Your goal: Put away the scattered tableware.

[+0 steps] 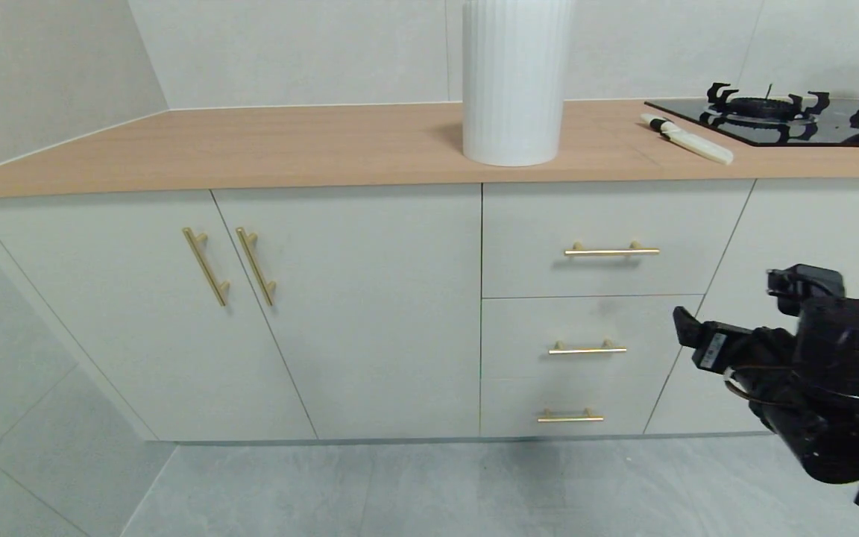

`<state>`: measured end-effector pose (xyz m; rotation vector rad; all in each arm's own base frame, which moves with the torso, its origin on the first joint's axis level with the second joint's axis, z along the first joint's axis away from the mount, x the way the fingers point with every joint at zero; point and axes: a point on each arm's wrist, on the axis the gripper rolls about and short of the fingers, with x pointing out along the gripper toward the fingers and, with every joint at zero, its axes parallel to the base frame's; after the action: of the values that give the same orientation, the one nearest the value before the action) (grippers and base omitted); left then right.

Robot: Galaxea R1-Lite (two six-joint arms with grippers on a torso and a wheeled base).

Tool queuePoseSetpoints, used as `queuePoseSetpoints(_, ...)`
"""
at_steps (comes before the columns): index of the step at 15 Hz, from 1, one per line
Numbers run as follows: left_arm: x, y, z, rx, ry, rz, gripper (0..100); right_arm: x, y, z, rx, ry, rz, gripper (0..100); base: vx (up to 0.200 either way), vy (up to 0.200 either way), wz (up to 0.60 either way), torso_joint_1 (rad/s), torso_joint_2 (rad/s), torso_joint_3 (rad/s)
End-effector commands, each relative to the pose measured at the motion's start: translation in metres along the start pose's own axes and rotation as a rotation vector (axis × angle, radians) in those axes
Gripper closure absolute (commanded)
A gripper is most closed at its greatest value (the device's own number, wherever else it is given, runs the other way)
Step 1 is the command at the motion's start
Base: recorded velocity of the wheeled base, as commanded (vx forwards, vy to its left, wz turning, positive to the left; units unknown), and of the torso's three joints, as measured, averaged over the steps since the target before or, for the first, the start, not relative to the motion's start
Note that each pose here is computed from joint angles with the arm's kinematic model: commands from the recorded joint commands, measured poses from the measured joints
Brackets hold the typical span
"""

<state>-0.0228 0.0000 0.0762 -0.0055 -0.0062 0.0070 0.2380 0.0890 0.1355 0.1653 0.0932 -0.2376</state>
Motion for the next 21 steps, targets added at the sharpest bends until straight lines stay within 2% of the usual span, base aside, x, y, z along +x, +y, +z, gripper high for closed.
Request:
queuePoseSetpoints(1,0.0,0.0,0.0,-0.001,0.0,0.001,0,-0.052,-0.024,0.028,0.027,-0.105,0.008,0,0.0,0.0,0.0,0.0,0.0,0.0)
queuePoseSetpoints(2,0.0,0.0,0.0,-0.001,0.0,0.001,0,-0.07,-0.036,0.037,0.025,-0.153,0.004,0,0.0,0.0,0.0,0.0,0.0,0.0)
queuePoseSetpoints(4,0.0,0.0,0.0,-0.001,0.0,0.001,0,-0.089,-0.05,0.043,0.011,-0.195,-0.003,0,0.0,0.0,0.0,0.0,0.0,0.0)
queuePoseSetpoints(7,0.0,0.0,0.0,-0.001,0.0,0.001,0,-0.126,-0.085,0.038,-0.035,-0.259,-0.025,0,0.0,0.0,0.0,0.0,0.0,0.0)
queuePoseSetpoints(10,0.0,0.0,0.0,-0.001,0.0,0.001,0,-0.149,-0.114,0.034,-0.042,-0.327,-0.134,0,0.0,0.0,0.0,0.0,0.0,0.0)
queuePoseSetpoints(12,0.0,0.0,0.0,-0.001,0.0,0.001,0,-0.162,-0.126,0.035,-0.053,-0.37,-0.2,0,0.0,0.0,0.0,0.0,0.0,0.0)
queuePoseSetpoints(15,0.0,0.0,0.0,-0.001,0.0,0.001,0,-0.203,-0.146,0.035,-0.122,-0.543,-0.252,0,0.0,0.0,0.0,0.0,0.0,0.0)
queuePoseSetpoints(19,0.0,0.0,0.0,-0.001,0.0,0.001,0,-0.244,-0.163,0.019,-0.159,-0.517,-0.243,0,0.0,0.0,0.0,0.0,0.0,0.0)
queuePoseSetpoints(21,0.0,0.0,0.0,-0.001,0.0,0.001,0,-0.247,-0.162,0.01,-0.182,-0.502,-0.258,0,0.0,0.0,0.0,0.0,0.0,0.0)
